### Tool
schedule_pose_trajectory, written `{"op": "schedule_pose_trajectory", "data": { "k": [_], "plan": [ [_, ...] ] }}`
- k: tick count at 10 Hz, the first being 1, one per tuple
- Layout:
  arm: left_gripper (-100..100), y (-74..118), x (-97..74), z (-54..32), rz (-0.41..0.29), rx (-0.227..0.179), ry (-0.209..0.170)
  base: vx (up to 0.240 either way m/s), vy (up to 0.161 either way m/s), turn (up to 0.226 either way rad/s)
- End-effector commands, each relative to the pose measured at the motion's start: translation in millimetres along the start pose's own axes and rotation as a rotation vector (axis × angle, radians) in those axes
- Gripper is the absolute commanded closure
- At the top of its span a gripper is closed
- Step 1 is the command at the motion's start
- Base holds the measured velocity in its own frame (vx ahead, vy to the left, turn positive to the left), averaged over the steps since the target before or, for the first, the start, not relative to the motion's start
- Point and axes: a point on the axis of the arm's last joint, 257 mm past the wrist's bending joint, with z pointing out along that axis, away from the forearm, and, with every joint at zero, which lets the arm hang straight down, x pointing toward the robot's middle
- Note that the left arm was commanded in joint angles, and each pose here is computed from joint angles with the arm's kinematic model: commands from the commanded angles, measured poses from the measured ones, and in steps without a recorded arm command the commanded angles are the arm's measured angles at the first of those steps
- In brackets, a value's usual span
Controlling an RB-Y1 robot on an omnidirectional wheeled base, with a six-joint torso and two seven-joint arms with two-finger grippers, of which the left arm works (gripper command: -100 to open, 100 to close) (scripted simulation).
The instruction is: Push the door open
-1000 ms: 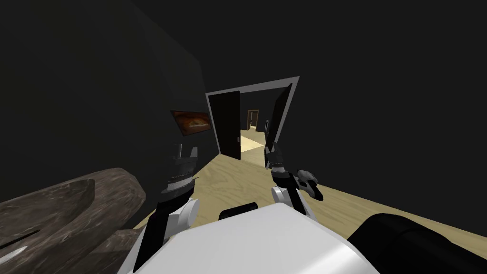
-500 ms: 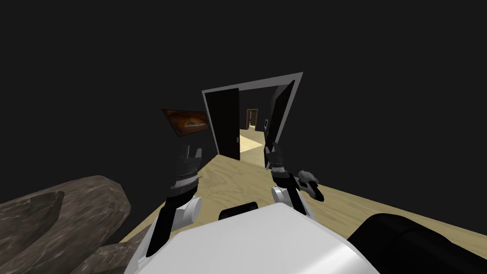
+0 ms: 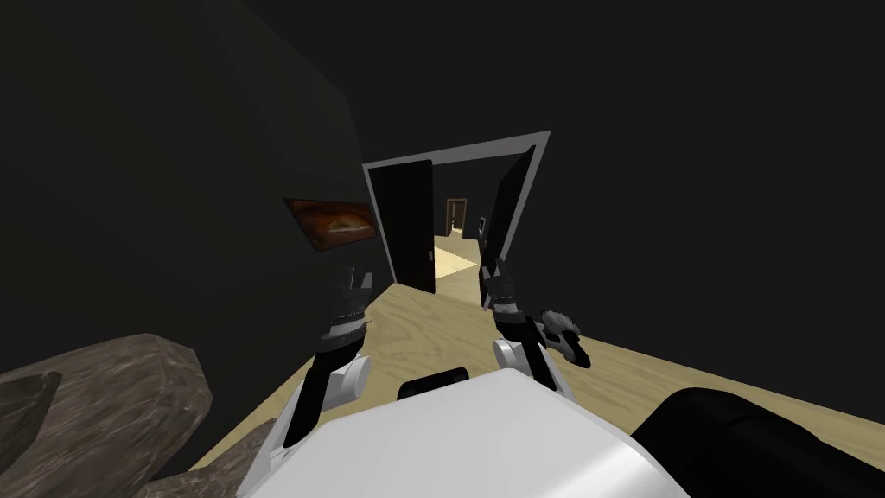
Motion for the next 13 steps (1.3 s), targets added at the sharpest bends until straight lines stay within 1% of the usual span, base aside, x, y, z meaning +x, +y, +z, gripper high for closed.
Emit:
{"op": "schedule_pose_trajectory", "data": {
  "k": [1, 7, 13],
  "plan": [
    [-100, 10.3, 2.7, -2.2, -0.005, -0.014, 0.007, 0.088, -0.006, -0.055],
    [-100, 51.9, 10.6, -10.3, -0.024, -0.074, 0.033, 0.087, 0.008, -0.048],
    [-100, 97.0, 18.4, -21.6, -0.043, -0.142, 0.055, 0.095, 0.007, -0.056]
  ]
}}
